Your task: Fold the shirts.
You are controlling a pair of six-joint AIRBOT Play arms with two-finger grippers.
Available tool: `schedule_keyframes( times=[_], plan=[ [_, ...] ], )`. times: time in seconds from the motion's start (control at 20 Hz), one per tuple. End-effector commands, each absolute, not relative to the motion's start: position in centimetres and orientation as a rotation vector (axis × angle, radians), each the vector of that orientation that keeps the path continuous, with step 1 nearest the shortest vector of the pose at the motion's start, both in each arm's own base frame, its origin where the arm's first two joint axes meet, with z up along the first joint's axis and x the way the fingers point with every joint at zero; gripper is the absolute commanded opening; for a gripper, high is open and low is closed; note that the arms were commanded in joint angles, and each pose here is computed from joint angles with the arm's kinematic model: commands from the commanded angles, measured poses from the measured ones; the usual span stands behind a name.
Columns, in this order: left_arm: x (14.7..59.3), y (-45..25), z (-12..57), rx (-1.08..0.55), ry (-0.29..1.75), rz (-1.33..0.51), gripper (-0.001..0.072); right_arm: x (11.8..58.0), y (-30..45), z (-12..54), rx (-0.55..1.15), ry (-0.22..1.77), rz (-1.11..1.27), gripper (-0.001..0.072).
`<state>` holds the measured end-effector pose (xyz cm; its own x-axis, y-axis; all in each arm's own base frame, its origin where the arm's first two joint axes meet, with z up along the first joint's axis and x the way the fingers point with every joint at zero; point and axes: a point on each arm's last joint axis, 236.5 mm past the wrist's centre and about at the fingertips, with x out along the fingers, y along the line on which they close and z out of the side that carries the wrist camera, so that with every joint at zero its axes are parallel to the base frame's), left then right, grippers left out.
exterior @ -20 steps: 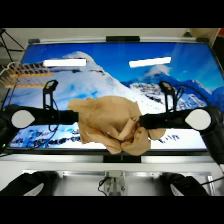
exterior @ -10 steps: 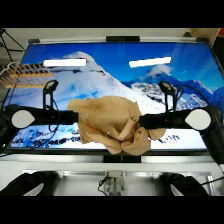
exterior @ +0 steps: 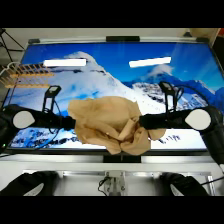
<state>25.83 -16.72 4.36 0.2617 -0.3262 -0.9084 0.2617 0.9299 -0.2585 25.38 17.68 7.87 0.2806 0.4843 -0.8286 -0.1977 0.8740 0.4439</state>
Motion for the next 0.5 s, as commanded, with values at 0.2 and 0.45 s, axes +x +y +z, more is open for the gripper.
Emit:
schedule_keyframes(
  times=[0.2,0.45],
  plan=[
    [25.6,-13.7,7.1,-0.031,1.289,-0.330,0.0569,25.3,17.7,7.8,0.281,1.209,0.462,0.0060],
    [22.1,-15.8,3.9,0.063,1.392,-0.428,0.0569,25.3,17.7,7.8,0.282,1.209,0.463,0.0060]
  ],
)
